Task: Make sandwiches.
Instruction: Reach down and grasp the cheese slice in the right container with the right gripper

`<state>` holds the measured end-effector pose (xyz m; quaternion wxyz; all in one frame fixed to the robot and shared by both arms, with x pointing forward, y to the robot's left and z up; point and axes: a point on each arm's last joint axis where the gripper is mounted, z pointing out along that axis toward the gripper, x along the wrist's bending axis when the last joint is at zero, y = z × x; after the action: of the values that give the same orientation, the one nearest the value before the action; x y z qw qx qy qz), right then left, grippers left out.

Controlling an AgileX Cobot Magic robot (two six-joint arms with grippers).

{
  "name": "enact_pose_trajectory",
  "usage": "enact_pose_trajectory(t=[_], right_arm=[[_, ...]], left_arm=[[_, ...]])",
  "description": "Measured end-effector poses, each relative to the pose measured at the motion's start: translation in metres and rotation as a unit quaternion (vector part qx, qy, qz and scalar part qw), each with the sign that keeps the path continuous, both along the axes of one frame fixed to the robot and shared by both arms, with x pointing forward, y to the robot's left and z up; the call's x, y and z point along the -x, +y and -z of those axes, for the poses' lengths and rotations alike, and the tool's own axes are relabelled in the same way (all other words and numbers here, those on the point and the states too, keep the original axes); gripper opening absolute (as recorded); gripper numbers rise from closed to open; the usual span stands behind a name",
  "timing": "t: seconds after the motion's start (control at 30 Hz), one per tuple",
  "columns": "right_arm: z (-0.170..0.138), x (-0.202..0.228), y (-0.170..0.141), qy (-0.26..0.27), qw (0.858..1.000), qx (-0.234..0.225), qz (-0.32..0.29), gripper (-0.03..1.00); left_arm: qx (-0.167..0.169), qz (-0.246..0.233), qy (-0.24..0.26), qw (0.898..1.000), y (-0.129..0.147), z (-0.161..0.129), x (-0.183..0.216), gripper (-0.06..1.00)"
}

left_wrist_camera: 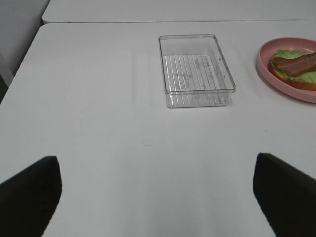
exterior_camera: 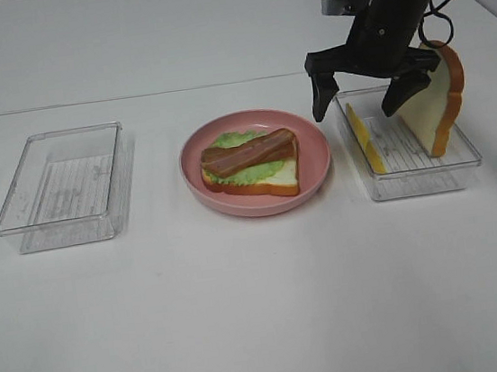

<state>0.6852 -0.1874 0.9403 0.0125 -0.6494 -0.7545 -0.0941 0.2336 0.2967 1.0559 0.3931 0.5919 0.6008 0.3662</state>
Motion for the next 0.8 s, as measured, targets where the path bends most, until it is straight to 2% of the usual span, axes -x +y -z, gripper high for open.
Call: enact_pose_trajectory(t=[0.23, 0.3, 0.4, 0.47, 0.57, 0.63, 0.8], right_arm=[[0.012, -0.002, 0.001, 0.013, 1.000, -0.004, 0.000, 0.93], [0.014, -0.002, 0.001, 0.016, 1.000, -0.005, -0.004, 0.86], [0.014, -0.002, 0.001, 0.016, 1.000, -0.005, -0.005, 0.82], [0.014, -0.002, 0.001, 0.016, 1.000, -0.005, -0.005, 0.64], [0.014, -0.002, 0.001, 0.016, 1.000, -0.005, -0.005, 0.59], [0.014, -0.002, 0.001, 0.016, 1.000, -0.003, -0.005, 0.50], [0.014, -0.001, 0.001, 0.018, 1.000, -0.002, -0.006, 0.48]], left_arm=[[0.000, 0.000, 0.000, 1.000, 0.000, 0.000, 0.000, 0.97], [0.000, 0.000, 0.000, 1.000, 0.000, 0.000, 0.000, 0.97], [0.000, 0.000, 0.000, 1.000, 0.000, 0.000, 0.000, 0.97], [0.000, 0.000, 0.000, 1.000, 0.000, 0.000, 0.000, 0.97], [0.000, 0.000, 0.000, 1.000, 0.000, 0.000, 0.000, 0.97], [0.000, 0.000, 0.000, 1.000, 0.000, 0.000, 0.000, 0.97], [0.000, 0.000, 0.000, 1.000, 0.000, 0.000, 0.000, 0.97]])
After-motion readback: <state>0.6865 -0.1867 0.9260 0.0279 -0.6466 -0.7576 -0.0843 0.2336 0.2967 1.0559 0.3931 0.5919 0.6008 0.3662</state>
